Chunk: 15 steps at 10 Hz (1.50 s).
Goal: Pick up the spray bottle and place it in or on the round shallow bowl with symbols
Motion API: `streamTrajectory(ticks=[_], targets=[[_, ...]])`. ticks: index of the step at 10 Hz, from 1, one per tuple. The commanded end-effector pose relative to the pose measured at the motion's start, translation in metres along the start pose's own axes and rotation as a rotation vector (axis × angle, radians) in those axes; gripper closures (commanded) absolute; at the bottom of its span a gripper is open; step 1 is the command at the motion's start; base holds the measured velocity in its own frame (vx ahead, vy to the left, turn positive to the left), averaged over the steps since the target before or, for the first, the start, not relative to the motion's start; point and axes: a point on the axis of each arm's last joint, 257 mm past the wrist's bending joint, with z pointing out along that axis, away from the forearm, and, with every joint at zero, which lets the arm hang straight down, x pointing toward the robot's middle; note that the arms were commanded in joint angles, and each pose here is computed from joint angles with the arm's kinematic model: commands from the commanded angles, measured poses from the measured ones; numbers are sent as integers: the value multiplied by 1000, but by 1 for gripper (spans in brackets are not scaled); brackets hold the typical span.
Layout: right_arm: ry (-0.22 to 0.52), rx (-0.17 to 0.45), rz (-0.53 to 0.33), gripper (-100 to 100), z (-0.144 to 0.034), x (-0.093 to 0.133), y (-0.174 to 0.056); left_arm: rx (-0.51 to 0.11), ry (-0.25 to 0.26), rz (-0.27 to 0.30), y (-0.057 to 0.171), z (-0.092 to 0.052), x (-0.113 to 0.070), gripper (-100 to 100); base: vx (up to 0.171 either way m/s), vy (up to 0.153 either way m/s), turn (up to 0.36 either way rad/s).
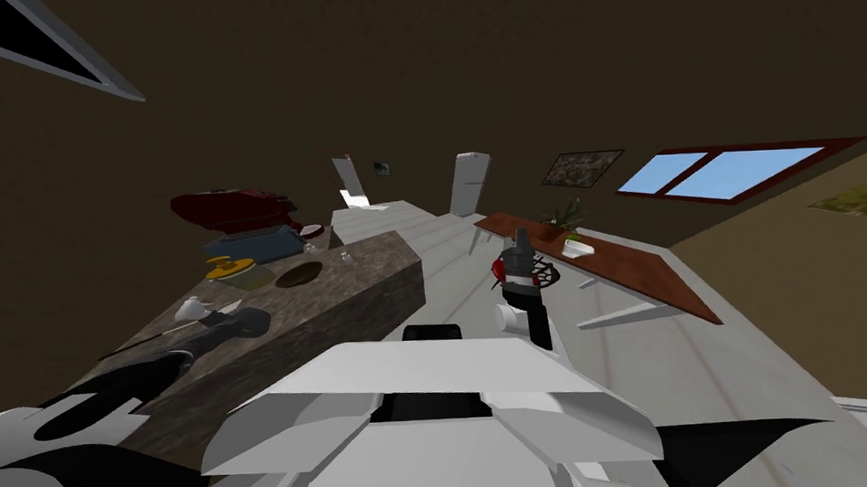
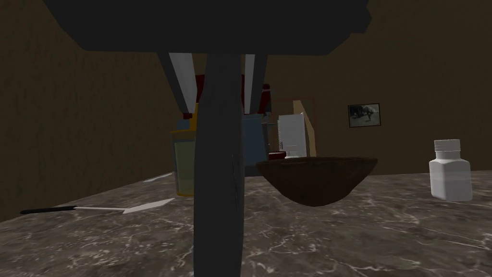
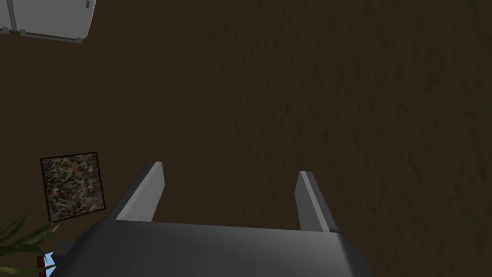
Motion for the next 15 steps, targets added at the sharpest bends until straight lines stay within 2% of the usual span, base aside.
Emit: streamTrajectory(ticks=[1, 7, 9, 11, 12, 15], targets=[[0, 0, 0, 0, 0, 0, 0, -52, 22, -12, 20, -4, 2, 100, -15, -188, -169], [0, 0, 0, 0, 0, 0, 0, -186, 84, -30, 61, -18, 0, 100, -28, -166, -139], [0, 0, 0, 0, 0, 0, 0, -196, 87, -27, 60, -19, -9, 100, -40, -99, -103], [0, 0, 0, 0, 0, 0, 0, -181, 73, -23, 48, -18, -25, 100, -23, 31, -62], [0, 0, -1, 0, 0, 0, 0, -161, 56, -21, 36, -15, -40, 100, 23, 158, -37], [0, 0, -1, 0, 0, 0, 0, -122, 25, -22, 14, -12, -65, 100, 37, 172, -19]])
